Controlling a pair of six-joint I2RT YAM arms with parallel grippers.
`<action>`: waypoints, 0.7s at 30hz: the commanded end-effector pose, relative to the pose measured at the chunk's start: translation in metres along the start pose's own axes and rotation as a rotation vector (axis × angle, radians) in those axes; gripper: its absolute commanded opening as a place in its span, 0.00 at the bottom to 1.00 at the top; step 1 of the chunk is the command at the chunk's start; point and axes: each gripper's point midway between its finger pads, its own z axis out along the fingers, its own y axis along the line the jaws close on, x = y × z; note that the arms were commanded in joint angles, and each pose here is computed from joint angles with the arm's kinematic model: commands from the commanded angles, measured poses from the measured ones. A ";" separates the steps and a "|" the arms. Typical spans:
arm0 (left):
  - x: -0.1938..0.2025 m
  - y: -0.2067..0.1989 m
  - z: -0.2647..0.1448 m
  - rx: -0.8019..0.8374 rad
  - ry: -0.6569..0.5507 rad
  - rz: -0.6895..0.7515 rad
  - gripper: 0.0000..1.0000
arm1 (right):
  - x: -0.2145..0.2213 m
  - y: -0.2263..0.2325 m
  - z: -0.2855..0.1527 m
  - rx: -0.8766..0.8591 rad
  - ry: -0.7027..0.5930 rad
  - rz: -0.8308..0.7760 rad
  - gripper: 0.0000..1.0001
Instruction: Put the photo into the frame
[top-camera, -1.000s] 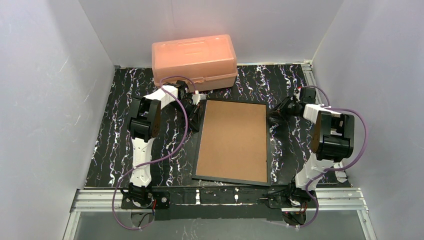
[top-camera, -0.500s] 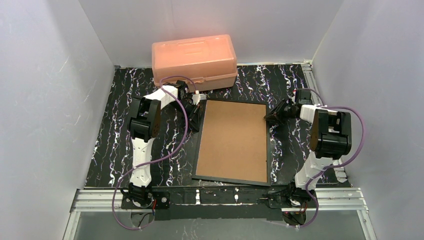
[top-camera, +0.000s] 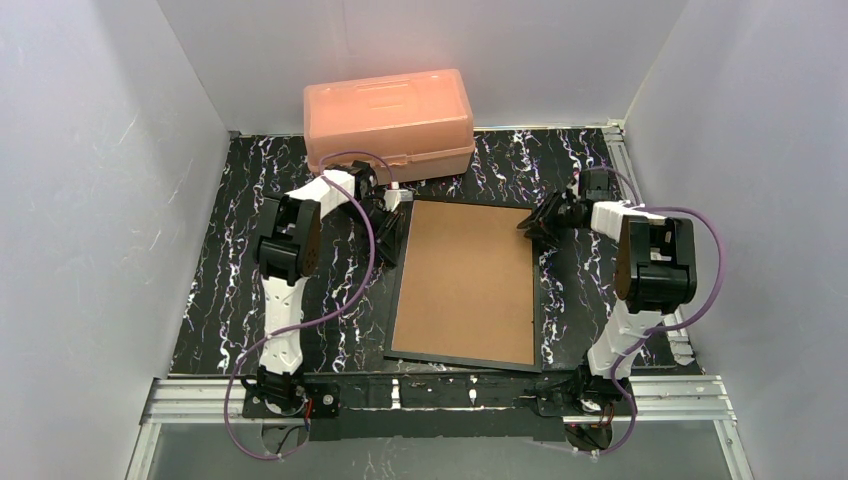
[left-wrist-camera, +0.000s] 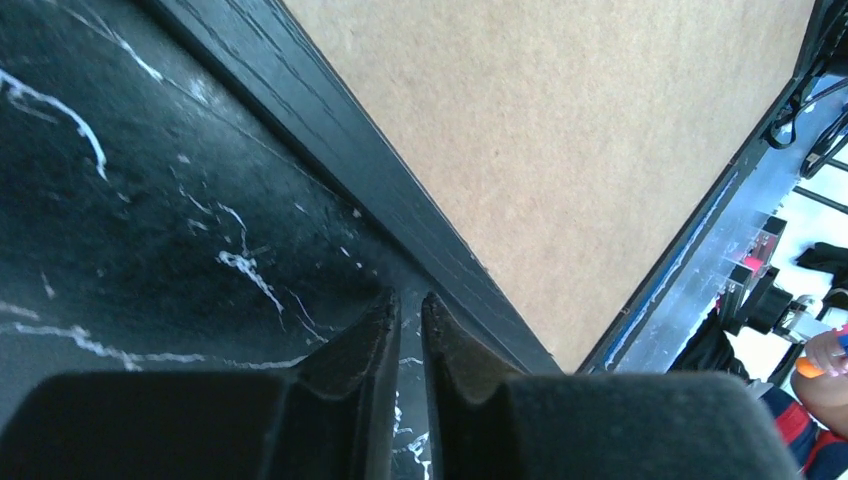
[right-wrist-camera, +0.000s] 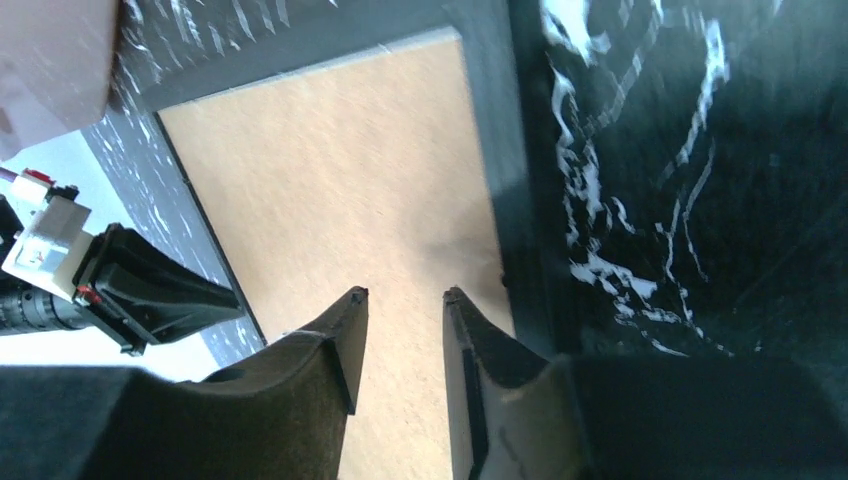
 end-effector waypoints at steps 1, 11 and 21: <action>0.004 -0.033 -0.044 -0.023 -0.013 0.118 0.17 | -0.060 0.053 -0.030 -0.038 -0.181 -0.146 0.47; 0.056 -0.064 -0.055 -0.029 0.102 0.193 0.27 | -0.036 0.082 -0.028 -0.012 -0.161 -0.225 0.55; 0.077 -0.047 -0.046 -0.019 0.180 0.327 0.12 | 0.046 0.001 -0.087 0.249 -0.152 -0.143 0.71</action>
